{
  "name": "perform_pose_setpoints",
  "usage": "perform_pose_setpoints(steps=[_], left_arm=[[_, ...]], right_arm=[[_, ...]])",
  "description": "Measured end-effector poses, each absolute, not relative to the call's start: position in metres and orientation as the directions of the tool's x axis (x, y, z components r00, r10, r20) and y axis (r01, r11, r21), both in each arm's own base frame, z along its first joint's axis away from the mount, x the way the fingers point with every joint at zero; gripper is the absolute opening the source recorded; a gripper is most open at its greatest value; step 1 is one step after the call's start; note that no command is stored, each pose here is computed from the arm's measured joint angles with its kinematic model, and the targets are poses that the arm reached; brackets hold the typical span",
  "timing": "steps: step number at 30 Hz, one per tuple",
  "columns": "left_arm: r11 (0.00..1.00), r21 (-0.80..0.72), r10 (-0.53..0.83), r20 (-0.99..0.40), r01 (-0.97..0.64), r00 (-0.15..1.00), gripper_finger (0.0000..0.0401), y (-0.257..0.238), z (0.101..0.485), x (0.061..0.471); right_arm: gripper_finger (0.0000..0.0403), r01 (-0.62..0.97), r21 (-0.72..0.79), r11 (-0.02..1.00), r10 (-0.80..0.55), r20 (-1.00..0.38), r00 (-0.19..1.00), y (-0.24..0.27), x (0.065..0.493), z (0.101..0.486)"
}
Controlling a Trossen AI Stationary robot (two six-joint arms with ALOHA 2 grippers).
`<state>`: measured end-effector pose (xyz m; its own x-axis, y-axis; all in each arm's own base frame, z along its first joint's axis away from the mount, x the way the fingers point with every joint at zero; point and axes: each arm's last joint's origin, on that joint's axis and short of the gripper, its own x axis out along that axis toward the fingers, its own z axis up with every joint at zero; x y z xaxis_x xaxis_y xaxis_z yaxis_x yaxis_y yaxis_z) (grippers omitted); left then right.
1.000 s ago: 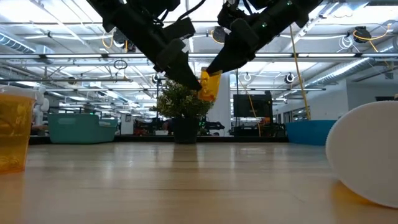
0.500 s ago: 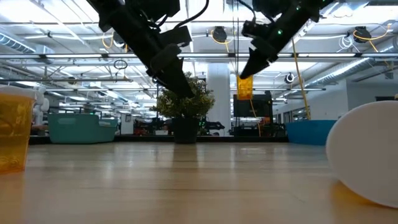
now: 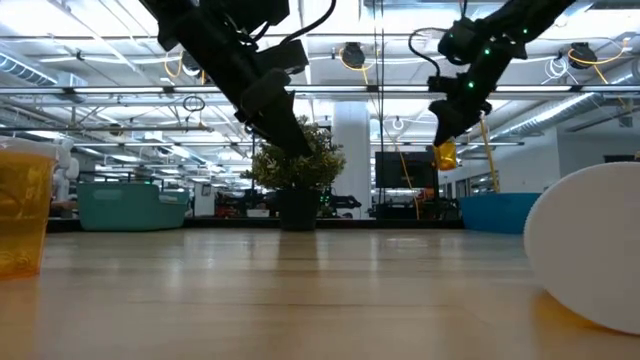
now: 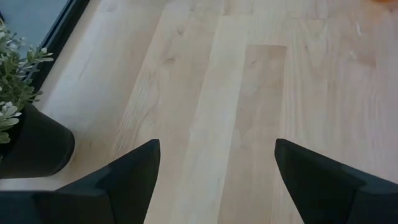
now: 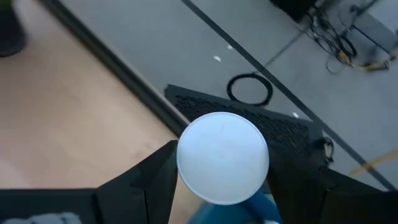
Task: Pick and place medicine bottles into bin by pill shape (circle, oval)
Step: Put the big orange pill bottle into the blue bin
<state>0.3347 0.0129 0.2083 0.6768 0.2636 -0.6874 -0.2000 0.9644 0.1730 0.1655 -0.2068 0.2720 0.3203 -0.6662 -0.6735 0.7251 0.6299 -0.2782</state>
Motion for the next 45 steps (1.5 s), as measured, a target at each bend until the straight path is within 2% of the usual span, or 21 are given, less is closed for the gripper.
perform_pose_setpoints(steps=[8,19,41,45], left_arm=[[0.966,0.171,0.257,-0.685,-0.192,0.682,0.0321,0.01,0.208,0.335],[0.966,0.169,0.256,-0.671,-0.193,0.695,0.0321,0.01,0.21,0.336],[0.967,0.171,0.256,-0.671,-0.191,0.696,0.0321,0.01,0.21,0.336],[0.967,0.171,0.256,-0.67,-0.191,0.696,0.0321,0.01,0.21,0.336]], right_arm=[[0.021,0.809,-0.262,0.527,-0.684,-0.695,0.221,-0.224,0.135,0.256],[0.021,0.862,-0.227,0.453,-0.711,-0.675,0.196,-0.223,0.119,0.211],[0.021,0.91,-0.158,0.384,-0.739,-0.644,0.2,-0.209,0.107,0.163],[0.021,0.907,-0.136,0.398,-0.722,-0.656,0.218,-0.211,0.108,0.158]])
